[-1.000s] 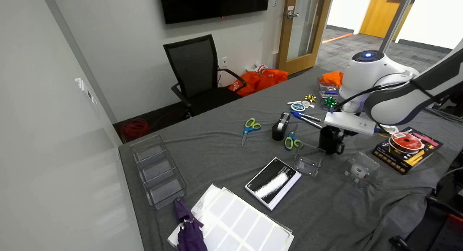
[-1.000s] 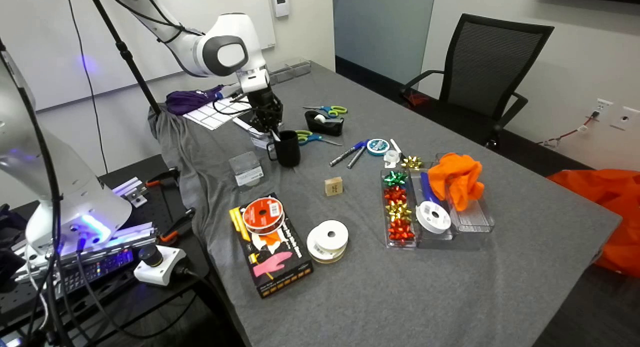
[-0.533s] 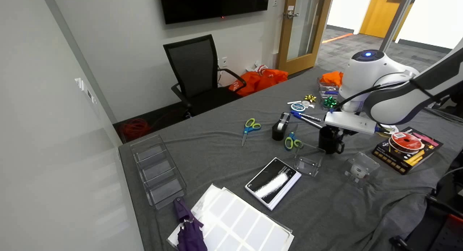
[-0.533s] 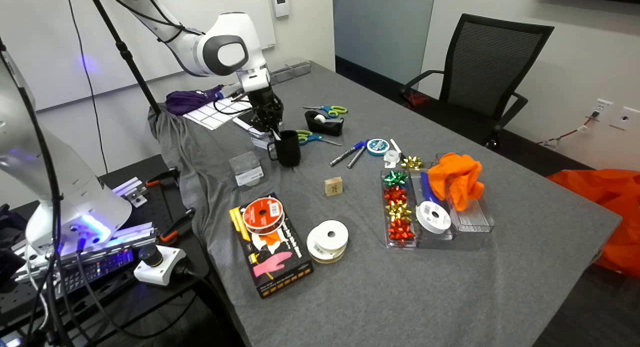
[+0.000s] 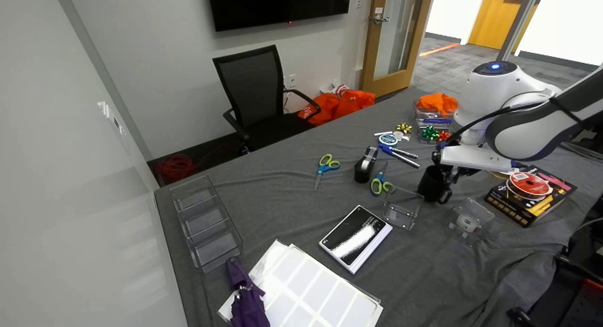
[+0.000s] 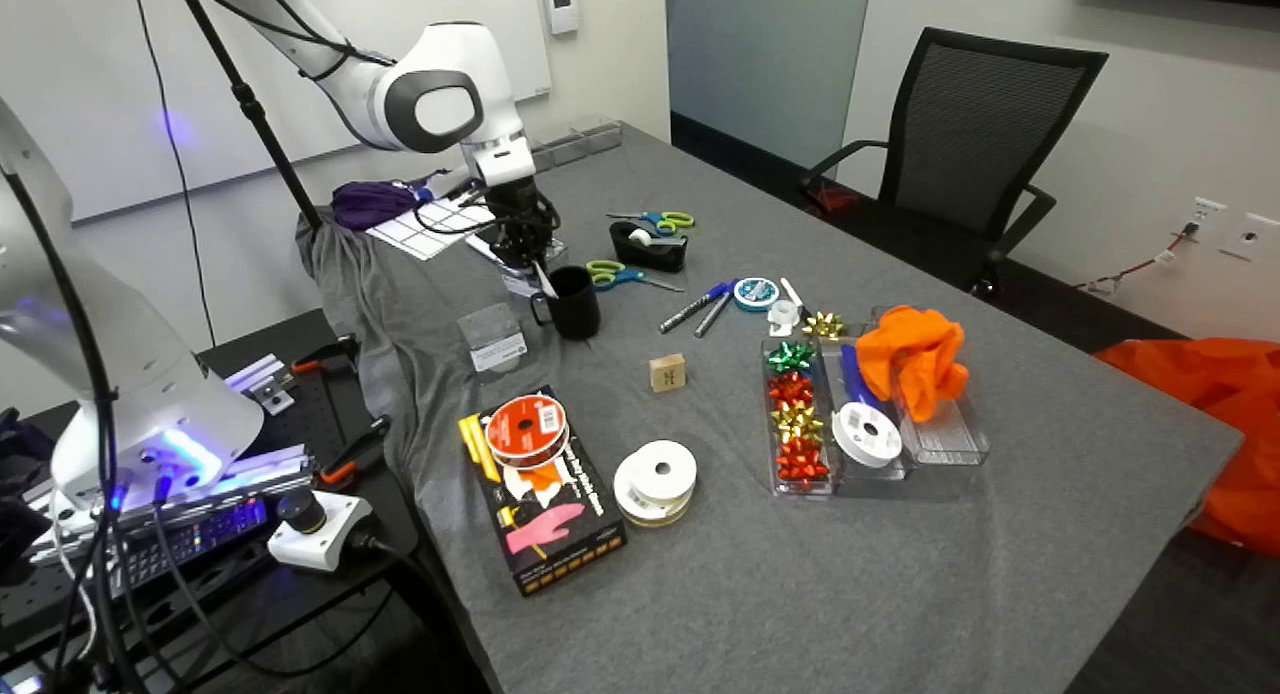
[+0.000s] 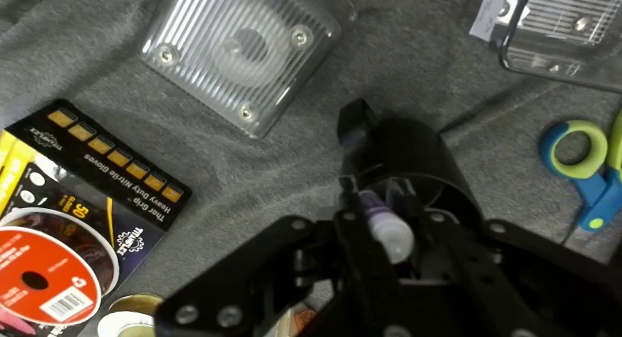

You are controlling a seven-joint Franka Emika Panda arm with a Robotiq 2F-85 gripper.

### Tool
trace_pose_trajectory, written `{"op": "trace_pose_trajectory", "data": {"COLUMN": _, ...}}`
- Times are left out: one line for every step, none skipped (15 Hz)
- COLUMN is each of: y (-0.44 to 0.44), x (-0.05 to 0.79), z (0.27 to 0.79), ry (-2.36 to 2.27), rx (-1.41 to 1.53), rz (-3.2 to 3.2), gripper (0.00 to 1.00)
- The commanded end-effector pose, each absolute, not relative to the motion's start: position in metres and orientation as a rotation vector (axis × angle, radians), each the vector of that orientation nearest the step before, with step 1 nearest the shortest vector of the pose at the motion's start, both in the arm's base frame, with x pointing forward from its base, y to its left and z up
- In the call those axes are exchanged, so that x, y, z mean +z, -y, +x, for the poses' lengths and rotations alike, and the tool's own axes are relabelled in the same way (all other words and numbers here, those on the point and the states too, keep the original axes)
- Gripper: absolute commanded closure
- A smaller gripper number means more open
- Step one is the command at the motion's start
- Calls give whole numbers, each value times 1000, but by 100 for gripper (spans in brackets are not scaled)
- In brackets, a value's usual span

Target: Remove the marker from the black cup

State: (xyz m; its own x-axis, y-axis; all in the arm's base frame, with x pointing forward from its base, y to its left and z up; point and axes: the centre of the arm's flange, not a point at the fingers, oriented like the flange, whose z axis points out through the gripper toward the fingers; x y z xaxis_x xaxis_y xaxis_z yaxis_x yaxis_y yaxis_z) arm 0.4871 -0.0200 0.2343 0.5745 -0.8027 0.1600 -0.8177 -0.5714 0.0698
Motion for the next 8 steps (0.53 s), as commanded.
{"op": "trace_pose_trajectory", "data": {"y": 32, "x": 253, "z": 462, "ry": 1325, "rx": 145, "rz": 2730, "gripper": 95}}
{"op": "trace_pose_trajectory", "data": {"y": 33, "x": 256, "z": 461, "ry": 1321, "rx": 146, "rz": 2744, "gripper": 95}}
{"op": "trace_pose_trajectory", "data": {"y": 33, "x": 259, "z": 459, "ry": 1315, "rx": 143, "rz": 2755, "gripper": 95}}
{"op": "trace_pose_trajectory", "data": {"y": 33, "x": 262, "z": 458, "ry": 1312, "rx": 142, "rz": 2765, "gripper": 95}}
{"op": "trace_pose_trajectory", "data": {"y": 34, "x": 264, "z": 457, "ry": 1311, "rx": 143, "rz": 2774, "gripper": 95}}
{"op": "trace_pose_trajectory", "data": {"y": 34, "x": 266, "z": 456, "ry": 1308, "rx": 143, "rz": 2780, "gripper": 95}}
{"op": "trace_pose_trajectory", "data": {"y": 33, "x": 269, "z": 456, "ry": 1305, "rx": 141, "rz": 2785, "gripper": 95}}
{"op": "trace_pose_trajectory", "data": {"y": 32, "x": 272, "z": 456, "ry": 1302, "rx": 139, "rz": 2789, "gripper": 95}}
